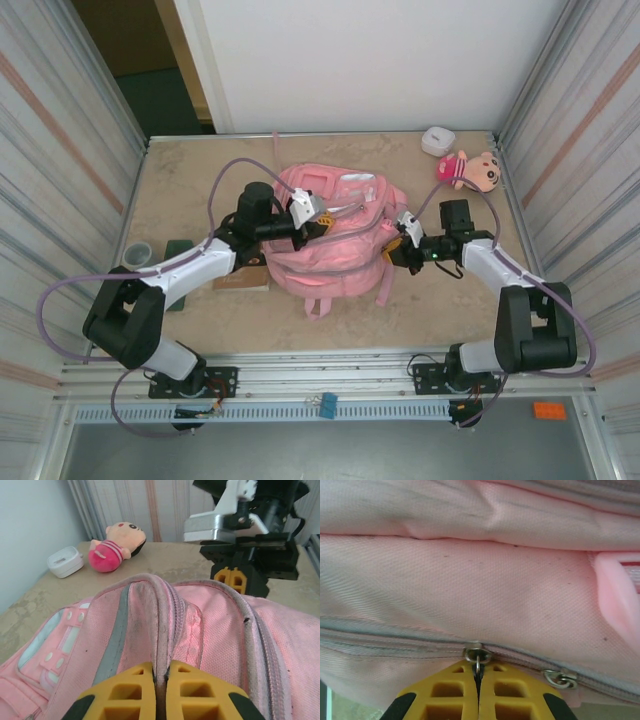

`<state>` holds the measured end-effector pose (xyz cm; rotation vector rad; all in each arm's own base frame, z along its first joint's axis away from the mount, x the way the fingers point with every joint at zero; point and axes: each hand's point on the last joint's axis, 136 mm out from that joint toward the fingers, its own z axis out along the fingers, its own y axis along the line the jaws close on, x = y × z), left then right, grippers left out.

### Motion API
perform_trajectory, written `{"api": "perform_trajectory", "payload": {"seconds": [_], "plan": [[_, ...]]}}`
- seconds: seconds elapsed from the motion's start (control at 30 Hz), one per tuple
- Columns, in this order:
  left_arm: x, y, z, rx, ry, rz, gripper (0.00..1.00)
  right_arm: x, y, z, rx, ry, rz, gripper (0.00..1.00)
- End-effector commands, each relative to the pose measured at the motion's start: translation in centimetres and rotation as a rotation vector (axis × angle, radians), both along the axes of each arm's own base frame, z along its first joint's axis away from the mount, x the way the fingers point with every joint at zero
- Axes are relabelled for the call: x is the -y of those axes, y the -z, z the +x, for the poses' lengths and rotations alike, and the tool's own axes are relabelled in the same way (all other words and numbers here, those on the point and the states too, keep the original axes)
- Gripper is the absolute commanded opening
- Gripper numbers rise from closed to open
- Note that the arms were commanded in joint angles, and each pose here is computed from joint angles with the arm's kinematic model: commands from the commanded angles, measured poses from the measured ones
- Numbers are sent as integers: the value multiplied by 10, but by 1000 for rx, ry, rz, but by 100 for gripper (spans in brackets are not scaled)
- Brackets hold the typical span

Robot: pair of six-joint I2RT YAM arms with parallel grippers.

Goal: Pack books, pencil case, and school supplies into a backpack

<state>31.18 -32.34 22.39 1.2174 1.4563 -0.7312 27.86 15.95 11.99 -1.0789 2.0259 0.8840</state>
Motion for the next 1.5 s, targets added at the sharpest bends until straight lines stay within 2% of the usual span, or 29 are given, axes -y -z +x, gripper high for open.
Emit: {"api": "perform_trajectory", "payload": {"seconds": [0.0,0.2,0.47,0.63,0.83,1.1,1.23,1.3,1.33,1.43,1.47], "plan": [[-3,-35,14,155,-113,-20,0,-9,-25,-13,23,-44,45,0],[-12,-27,37,176,-273,41,0,-19,-50,-35,-45,-51,75,0],[-12,-20,44,221,-356,131,0,-27,-71,-52,-221,19,95,0],[-6,-24,44,197,-360,85,0,-41,-71,-57,-329,97,90,0],[19,-27,35,166,-350,49,0,-62,-66,-52,-528,289,116,0],[33,-26,40,91,-367,-19,0,-100,-60,-57,-621,410,181,0],[40,-36,34,86,-300,-76,0,-118,-53,-56,-676,433,208,0],[39,-41,32,79,-273,-99,0,-120,-55,-56,-689,432,209,7],[39,-44,30,78,-247,-109,0,-118,-58,-56,-674,437,213,17],[35,-50,18,73,-136,-143,0,-98,-74,-54,-615,489,244,56],[33,-53,14,77,-100,-157,0,-88,-77,-52,-620,518,264,63]]}}
